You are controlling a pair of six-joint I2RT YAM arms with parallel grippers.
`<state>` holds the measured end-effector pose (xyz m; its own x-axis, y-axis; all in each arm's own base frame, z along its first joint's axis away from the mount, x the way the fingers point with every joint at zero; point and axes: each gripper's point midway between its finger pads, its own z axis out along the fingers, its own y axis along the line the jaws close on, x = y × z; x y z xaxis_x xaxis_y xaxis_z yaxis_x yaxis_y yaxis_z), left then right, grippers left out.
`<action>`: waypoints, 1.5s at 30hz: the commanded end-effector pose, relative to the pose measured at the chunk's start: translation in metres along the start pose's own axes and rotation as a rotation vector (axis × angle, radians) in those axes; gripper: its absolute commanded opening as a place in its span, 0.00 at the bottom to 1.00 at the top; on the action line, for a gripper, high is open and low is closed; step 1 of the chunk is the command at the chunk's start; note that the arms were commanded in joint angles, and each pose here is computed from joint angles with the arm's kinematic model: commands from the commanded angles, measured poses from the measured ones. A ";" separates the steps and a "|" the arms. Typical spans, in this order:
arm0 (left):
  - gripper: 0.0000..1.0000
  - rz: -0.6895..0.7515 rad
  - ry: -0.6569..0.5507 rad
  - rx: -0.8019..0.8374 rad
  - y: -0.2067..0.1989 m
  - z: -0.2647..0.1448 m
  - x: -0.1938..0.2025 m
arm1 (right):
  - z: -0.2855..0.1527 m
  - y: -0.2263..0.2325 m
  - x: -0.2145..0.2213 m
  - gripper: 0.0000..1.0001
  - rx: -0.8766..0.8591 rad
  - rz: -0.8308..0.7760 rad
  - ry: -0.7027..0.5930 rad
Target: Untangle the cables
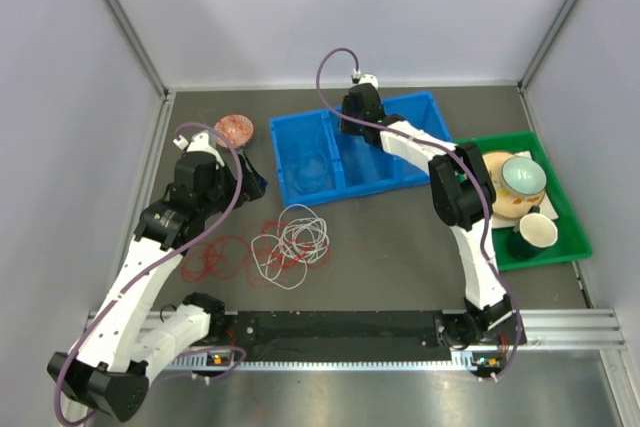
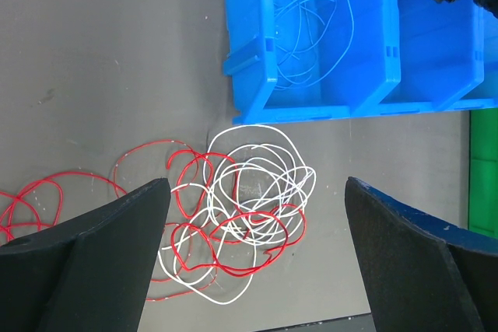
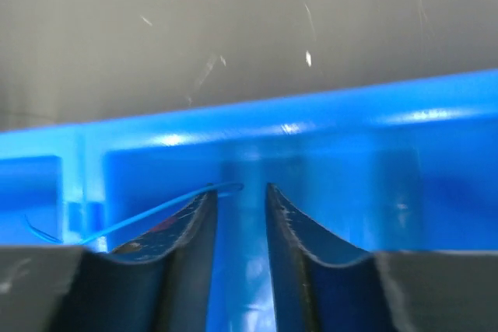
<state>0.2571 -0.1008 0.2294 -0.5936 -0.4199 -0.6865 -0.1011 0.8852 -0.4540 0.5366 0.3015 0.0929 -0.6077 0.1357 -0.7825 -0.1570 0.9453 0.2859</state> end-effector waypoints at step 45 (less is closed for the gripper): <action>0.99 -0.013 0.026 0.094 -0.018 0.012 0.004 | -0.011 0.013 -0.017 0.49 -0.093 -0.106 -0.206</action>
<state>0.2565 -0.1072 0.2213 -0.6137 -0.4267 -0.6642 -0.0935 0.8747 -0.4756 0.5236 0.2975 0.1006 -0.4864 0.1055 -0.8673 -0.2535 0.9329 0.2557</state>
